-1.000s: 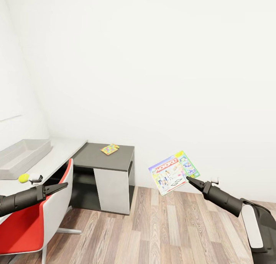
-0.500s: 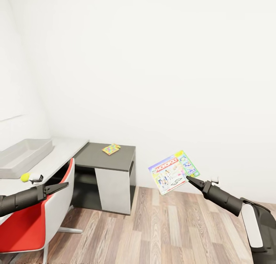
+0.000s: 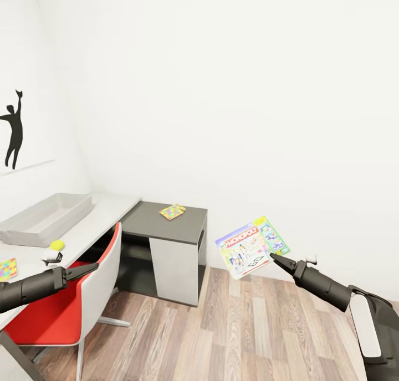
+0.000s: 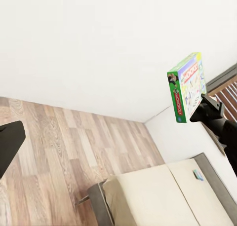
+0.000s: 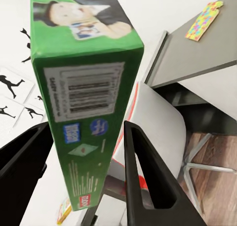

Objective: Put all the toys in the child's room - the three board games (two on the bed and one on the table), the two jigsaw puzzles on the table, and the tennis ball on the table - inside the toy box on the table in the child's room.

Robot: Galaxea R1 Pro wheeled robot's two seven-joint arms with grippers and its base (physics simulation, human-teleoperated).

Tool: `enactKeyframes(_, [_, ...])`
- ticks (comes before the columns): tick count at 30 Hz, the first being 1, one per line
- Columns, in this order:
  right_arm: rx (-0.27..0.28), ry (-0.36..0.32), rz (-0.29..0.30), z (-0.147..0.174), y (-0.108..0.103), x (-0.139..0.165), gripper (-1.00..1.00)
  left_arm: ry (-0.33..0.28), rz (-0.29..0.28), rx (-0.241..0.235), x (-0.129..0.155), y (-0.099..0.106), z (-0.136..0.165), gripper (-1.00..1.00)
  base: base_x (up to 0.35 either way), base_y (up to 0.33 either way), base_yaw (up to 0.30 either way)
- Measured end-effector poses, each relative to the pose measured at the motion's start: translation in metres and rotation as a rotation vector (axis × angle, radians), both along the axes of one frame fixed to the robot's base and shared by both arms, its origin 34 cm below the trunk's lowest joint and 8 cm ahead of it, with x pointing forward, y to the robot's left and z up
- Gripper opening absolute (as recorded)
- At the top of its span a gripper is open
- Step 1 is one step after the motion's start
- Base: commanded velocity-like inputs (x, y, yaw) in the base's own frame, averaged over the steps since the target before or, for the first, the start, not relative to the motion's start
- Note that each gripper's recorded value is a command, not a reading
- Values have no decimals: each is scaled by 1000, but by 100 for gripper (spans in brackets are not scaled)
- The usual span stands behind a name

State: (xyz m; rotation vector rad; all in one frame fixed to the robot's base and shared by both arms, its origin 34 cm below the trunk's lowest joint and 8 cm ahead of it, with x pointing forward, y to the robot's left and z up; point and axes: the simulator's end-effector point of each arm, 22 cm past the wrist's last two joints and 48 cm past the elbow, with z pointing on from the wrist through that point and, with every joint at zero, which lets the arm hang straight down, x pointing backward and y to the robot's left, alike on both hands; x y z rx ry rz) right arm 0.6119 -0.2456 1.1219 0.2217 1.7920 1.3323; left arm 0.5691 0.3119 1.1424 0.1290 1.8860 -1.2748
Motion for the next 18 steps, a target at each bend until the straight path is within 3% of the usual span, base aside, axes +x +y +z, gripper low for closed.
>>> enactKeyframes(18, [2, 26, 2, -13, 0, 3, -100, 26, -2, 2, 3, 0, -13, 100, 24, -6, 97])
